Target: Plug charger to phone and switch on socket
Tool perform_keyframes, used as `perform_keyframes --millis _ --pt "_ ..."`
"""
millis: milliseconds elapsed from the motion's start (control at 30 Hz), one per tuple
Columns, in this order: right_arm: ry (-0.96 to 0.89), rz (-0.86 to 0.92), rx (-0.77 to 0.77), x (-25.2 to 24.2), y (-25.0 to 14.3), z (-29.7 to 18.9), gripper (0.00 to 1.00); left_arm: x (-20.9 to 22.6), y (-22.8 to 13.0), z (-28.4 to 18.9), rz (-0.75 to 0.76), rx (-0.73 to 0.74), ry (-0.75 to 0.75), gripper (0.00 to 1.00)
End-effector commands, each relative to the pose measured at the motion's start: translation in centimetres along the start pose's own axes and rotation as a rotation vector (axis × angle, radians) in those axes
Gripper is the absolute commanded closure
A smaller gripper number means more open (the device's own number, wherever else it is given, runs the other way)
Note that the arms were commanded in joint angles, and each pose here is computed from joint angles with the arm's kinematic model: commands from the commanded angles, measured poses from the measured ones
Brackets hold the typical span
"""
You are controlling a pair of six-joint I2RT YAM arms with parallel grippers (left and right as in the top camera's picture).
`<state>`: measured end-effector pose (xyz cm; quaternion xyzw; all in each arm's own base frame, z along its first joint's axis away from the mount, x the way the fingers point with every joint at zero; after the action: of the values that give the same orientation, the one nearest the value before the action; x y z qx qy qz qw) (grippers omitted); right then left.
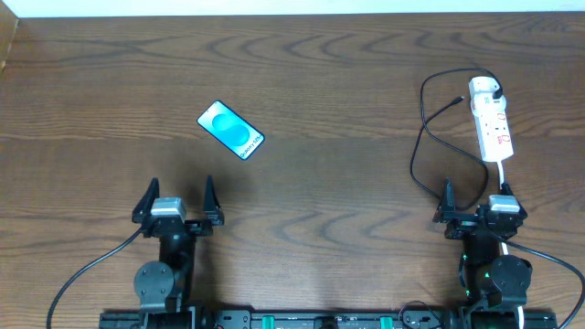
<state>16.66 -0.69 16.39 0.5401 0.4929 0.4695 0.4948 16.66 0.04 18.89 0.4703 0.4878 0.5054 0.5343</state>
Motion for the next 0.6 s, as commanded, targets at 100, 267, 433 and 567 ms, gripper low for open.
perform_keyframes --millis 100,267,433,567 --pt "0.004 -0.012 -0.001 0.1 0.0 0.0 0.01 -0.4 3.6 -0.4 0.020 -0.223 -0.026 0.02" --pt "0.004 -0.012 -0.001 0.1 0.0 0.0 0.01 -0.5 5.5 -1.0 0.023 -0.344 -0.031 0.02" --pt "0.004 -0.012 -0.001 0.1 0.0 0.0 0.01 -0.6 7.8 -2.0 0.027 -0.494 -0.035 0.02" --pt "0.004 -0.012 -0.001 0.1 0.0 0.0 0.01 0.2 9.6 -3.0 0.000 -0.602 0.058 0.02"
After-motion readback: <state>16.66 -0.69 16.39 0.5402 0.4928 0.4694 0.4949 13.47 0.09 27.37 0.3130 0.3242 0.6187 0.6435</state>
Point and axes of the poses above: each gripper's point midway between its finger pads, its own z axis out along the fingers, its own x axis along the line the jaws close on, y = z × x, the point moved 8 cm from there along -z, back along the fingers, and after that the axes turned 1 degree about z, right-handed, at the moved point
